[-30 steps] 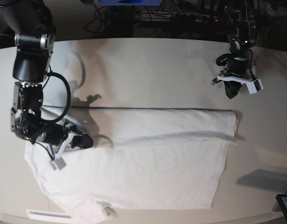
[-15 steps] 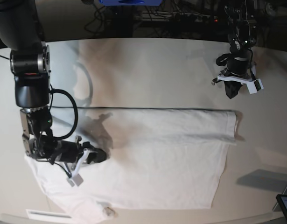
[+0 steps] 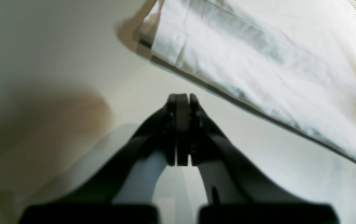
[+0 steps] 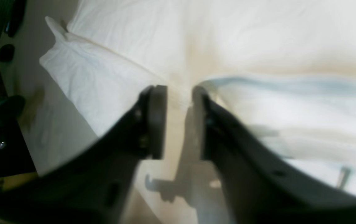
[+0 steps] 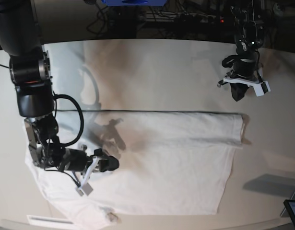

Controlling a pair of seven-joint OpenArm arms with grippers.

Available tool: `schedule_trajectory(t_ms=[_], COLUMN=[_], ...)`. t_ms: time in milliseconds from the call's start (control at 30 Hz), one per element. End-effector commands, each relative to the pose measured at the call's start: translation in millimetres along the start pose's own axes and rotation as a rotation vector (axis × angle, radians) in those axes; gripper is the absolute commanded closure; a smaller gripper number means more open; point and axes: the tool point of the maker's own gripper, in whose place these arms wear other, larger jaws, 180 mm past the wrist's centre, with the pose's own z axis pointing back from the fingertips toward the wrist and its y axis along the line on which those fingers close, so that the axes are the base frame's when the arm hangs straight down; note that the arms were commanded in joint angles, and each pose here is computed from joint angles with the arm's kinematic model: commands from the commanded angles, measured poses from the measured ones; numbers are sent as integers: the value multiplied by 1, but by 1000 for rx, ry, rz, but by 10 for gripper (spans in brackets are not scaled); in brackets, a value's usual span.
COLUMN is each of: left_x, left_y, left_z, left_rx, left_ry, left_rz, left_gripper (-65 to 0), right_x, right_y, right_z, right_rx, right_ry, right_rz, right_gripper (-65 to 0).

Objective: Fold the T-shirt properly
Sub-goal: 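Release the fold and move the right gripper along the folded edge, then grasp the folded edge with both grippers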

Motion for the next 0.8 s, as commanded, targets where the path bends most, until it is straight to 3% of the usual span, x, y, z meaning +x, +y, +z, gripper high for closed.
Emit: schedule_trajectory(t_ms=[0,100,267,333,433,533,667,767], left_x=[13,12,9,8,9,15,35,55], left_y=[-4,-3,0,0,-2,-2,-11,-23], left_z=[1,1,4,3,3,1,-7,-14], left_rx=[-15,-14,-8,-7,-12,-13,-36,-92], left_ry=[-42,-39,-31,-30,-31,-45,-93,-121], left_rz=[-16,-16,-18,-18,-18,-21,-26,-87], left_gripper=[0,0,0,0,0,0,0,0], right_x=[32,33,42,41,27,8,-2,-15], right_y=[7,7,10,10,-4,-14,-11,-14], right_z=[8,9,11,17,25,40,72,92], right_rx=[17,19,36,62,32,2,-37,-112], right_ry=[-74,-83,-135,-134,-117,-105,-122,-124], right_rz=[37,35,50,103,91,114,238,283], right_gripper=[-279,-367,-367,-366,-363,-270,-9,-13])
